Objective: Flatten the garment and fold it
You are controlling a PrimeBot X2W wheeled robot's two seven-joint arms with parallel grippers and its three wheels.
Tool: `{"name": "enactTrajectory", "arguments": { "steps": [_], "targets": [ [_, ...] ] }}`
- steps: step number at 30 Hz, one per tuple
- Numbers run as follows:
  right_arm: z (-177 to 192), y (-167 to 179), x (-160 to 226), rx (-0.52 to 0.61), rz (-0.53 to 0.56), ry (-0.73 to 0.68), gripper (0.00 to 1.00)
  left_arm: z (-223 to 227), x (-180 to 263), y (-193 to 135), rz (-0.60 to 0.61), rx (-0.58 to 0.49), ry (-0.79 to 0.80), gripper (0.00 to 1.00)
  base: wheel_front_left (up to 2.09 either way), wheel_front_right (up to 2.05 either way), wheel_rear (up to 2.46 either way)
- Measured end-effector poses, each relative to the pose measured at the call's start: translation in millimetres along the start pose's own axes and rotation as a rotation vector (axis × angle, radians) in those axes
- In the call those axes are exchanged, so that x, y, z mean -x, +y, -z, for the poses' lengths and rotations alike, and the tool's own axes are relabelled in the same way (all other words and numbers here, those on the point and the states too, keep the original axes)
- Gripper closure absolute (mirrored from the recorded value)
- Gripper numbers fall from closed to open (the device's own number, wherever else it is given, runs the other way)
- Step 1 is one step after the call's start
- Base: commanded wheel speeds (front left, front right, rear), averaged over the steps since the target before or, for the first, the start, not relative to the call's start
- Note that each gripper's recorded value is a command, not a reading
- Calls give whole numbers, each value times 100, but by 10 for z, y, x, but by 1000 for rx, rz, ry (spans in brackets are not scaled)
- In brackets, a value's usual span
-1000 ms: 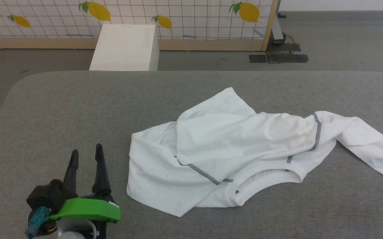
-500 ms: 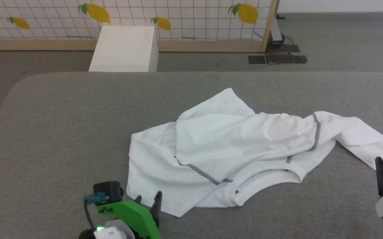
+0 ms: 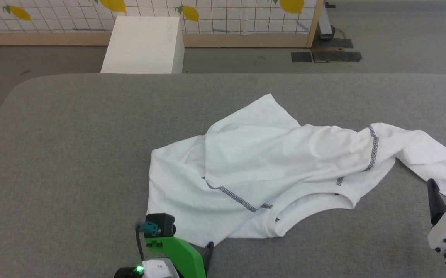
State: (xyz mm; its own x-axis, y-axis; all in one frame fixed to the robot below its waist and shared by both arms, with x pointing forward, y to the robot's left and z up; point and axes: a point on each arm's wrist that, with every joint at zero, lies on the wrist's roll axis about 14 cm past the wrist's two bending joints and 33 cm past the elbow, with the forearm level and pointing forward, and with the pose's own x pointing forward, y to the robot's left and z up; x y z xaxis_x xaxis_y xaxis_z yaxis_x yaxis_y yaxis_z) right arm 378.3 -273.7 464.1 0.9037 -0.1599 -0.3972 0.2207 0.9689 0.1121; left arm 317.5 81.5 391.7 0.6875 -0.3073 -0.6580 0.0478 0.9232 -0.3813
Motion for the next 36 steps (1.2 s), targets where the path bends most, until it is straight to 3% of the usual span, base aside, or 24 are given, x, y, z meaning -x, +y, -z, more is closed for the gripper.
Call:
{"name": "enactTrajectory", "arguments": {
  "steps": [7,8,9,16,28,36],
  "targets": [
    [30,7,-37,3,0,6,0,-33,-156,-56,16,-24,12,0,0,0,0],
    [32,5,-38,3,1,7,0,-30,-167,-66,20,-24,15,60,0,0,0],
    [38,4,-40,4,1,7,0,-45,-179,-81,25,-26,5,100,0,0,0],
    [122,49,-70,35,-10,39,0,-45,-222,-121,40,-23,5,100,0,0,0],
    [518,423,-422,180,-109,356,0,-354,-154,-88,41,52,-118,100,0,0,0],
    [558,469,-760,239,-76,430,0,-332,-200,-4,22,70,-104,100,0,0,0]
  ]
}}
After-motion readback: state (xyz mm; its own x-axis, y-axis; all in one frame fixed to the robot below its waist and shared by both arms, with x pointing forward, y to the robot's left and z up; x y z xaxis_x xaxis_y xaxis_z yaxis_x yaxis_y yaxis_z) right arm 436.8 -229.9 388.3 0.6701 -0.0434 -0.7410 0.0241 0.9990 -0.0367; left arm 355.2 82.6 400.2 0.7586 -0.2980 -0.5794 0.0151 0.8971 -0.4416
